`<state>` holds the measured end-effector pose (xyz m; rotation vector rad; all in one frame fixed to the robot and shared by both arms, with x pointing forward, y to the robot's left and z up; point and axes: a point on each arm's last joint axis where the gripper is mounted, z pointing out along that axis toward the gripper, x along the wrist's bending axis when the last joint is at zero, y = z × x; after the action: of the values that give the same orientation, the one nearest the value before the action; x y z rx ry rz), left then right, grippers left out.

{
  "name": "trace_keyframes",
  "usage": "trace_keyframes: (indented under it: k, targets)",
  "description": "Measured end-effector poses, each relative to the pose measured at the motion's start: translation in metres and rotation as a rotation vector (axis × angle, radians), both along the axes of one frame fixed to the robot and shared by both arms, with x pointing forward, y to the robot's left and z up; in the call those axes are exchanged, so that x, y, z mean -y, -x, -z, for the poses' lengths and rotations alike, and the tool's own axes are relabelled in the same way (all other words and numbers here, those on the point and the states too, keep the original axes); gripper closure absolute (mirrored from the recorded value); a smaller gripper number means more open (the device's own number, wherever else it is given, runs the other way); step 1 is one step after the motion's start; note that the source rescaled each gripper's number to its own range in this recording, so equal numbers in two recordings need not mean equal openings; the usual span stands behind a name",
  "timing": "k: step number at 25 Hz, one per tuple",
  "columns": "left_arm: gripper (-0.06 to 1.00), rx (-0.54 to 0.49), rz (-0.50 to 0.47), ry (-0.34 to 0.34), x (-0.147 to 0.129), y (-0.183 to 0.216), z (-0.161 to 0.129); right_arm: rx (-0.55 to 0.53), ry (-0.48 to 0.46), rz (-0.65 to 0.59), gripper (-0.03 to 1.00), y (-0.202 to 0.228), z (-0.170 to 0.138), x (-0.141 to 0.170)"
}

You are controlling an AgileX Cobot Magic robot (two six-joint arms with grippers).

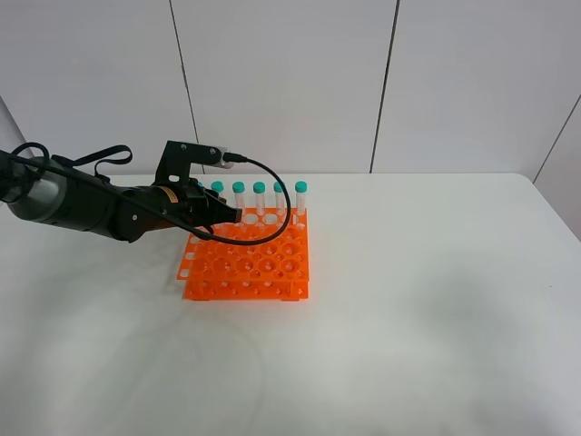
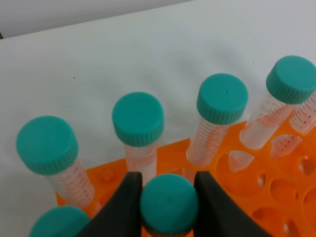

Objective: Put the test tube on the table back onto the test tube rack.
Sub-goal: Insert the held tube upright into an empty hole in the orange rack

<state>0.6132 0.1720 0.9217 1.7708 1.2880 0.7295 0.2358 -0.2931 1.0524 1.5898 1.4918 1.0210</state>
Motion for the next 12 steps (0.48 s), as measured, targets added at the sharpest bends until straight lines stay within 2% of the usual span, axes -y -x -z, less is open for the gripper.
trace_keyframes:
  k: [2,7,12]
  targets:
    - [0.92,0.002,0.000,0.001,0.0000,-0.0001,-0.0002,0.000,0.000,0.000,0.06,0.0000,0.0000,0.0000]
    - [0.78,0.008,-0.003,0.005,0.0000,-0.0004,-0.0007,0.000,0.000,0.000,0.06,0.0000,0.0000,0.0000]
    - [0.75,0.008,-0.004,0.006,0.0000,-0.0004,-0.0007,0.000,0.000,0.000,0.06,0.0000,0.0000,0.0000]
